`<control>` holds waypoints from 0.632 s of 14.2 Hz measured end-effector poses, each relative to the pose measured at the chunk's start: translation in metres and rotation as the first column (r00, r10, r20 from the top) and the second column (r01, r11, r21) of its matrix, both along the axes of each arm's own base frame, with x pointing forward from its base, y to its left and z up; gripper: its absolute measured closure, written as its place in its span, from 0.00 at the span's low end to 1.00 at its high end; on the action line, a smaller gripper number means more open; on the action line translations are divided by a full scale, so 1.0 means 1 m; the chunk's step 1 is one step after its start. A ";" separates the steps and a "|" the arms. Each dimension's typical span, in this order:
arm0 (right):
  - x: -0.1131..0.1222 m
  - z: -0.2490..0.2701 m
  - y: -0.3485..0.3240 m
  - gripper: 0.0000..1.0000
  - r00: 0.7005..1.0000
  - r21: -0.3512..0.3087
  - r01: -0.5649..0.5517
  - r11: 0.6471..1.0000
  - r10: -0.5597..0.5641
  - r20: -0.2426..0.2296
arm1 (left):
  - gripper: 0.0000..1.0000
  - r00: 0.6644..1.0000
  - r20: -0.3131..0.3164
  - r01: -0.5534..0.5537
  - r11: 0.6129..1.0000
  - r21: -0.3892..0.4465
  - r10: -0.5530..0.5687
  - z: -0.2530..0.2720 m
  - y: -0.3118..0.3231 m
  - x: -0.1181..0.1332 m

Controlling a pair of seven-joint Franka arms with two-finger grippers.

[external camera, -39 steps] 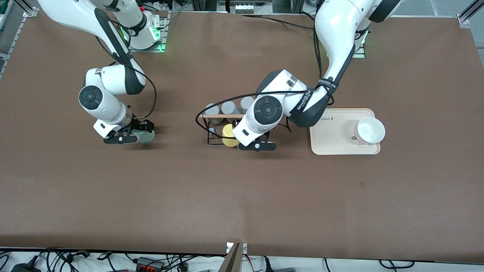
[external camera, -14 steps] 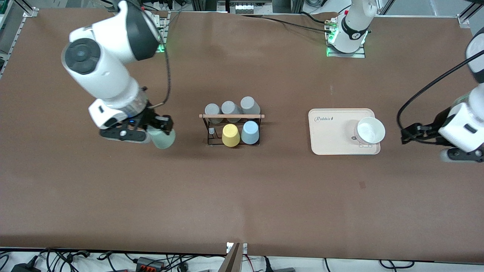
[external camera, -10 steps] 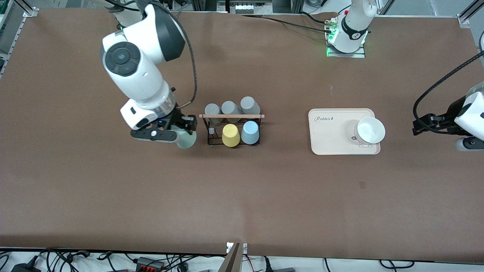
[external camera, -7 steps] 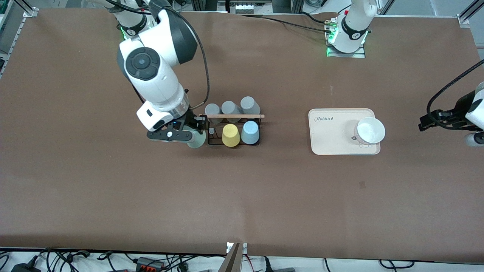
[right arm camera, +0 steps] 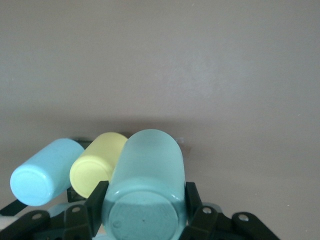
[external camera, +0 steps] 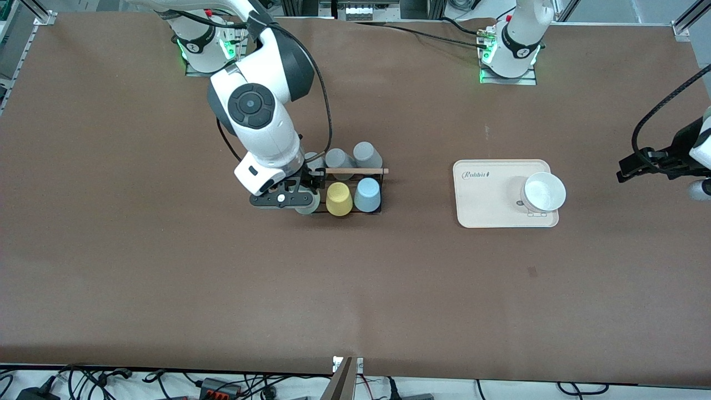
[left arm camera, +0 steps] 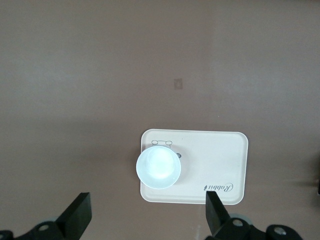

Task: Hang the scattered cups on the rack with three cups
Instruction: 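Lower the teal cup onto a rack peg beside the yellow cup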

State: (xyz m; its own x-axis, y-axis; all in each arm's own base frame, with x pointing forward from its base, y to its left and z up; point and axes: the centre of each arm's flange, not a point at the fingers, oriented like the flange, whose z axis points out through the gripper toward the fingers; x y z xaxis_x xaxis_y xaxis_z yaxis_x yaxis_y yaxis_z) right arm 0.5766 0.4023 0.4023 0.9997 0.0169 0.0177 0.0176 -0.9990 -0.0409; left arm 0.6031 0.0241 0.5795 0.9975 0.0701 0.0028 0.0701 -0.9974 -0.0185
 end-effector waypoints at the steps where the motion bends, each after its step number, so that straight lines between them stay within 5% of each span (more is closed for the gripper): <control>1: -0.004 -0.005 0.005 0.34 1.000 -0.002 -0.009 1.000 0.009 -0.008 | 0.00 1.000 0.001 0.002 1.000 -0.001 -0.002 -0.003 -0.001 -0.002; 9: -0.017 -0.040 0.014 0.34 0.998 -0.034 -0.032 0.999 0.030 -0.060 | 0.00 1.000 0.000 0.007 1.000 -0.001 -0.007 -0.015 -0.004 -0.004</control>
